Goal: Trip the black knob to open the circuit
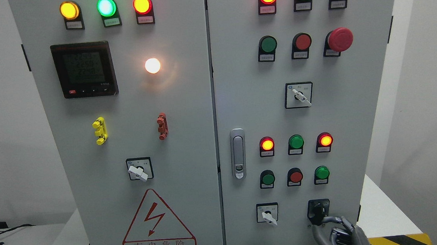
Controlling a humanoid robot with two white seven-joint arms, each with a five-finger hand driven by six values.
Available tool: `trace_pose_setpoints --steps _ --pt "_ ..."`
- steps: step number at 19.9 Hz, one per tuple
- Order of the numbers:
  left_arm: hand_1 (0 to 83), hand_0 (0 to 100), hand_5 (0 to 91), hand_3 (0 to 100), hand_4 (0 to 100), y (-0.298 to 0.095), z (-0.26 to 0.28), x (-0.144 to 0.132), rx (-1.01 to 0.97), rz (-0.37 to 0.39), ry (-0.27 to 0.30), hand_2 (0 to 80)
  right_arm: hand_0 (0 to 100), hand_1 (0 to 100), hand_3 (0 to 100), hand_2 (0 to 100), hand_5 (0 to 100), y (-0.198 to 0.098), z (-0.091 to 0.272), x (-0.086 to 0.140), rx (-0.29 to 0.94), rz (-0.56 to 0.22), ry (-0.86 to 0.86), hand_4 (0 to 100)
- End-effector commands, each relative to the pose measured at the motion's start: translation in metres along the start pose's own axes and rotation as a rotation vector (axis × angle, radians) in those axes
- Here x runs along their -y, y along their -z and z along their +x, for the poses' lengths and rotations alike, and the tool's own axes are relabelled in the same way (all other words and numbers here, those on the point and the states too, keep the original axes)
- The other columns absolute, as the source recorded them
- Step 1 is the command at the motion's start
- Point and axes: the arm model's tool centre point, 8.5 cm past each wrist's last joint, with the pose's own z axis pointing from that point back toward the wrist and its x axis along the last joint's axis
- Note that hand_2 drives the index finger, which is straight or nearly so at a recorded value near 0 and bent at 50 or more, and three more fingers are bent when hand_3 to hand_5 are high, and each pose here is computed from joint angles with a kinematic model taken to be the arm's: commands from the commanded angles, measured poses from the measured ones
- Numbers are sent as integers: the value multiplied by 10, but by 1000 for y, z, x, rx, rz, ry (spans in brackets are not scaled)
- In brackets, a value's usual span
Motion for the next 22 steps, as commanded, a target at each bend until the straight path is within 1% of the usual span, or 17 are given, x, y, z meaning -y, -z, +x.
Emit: trace_pose_setpoints --steps 1,7,22 --pt "389 120 0 0 0 0 0 0 1 -4 30 0 267 679 1000 435 963 -2 0 -16 4 31 -17 1000" --pt "389 120 0 0 0 0 0 0 1 -4 30 0 264 678 1000 432 962 -2 0 -25 1 55 -10 1000" --pt "389 120 0 0 0 0 0 0 1 -4 30 0 253 677 1000 428 961 -1 0 -25 0 51 -5 1000"
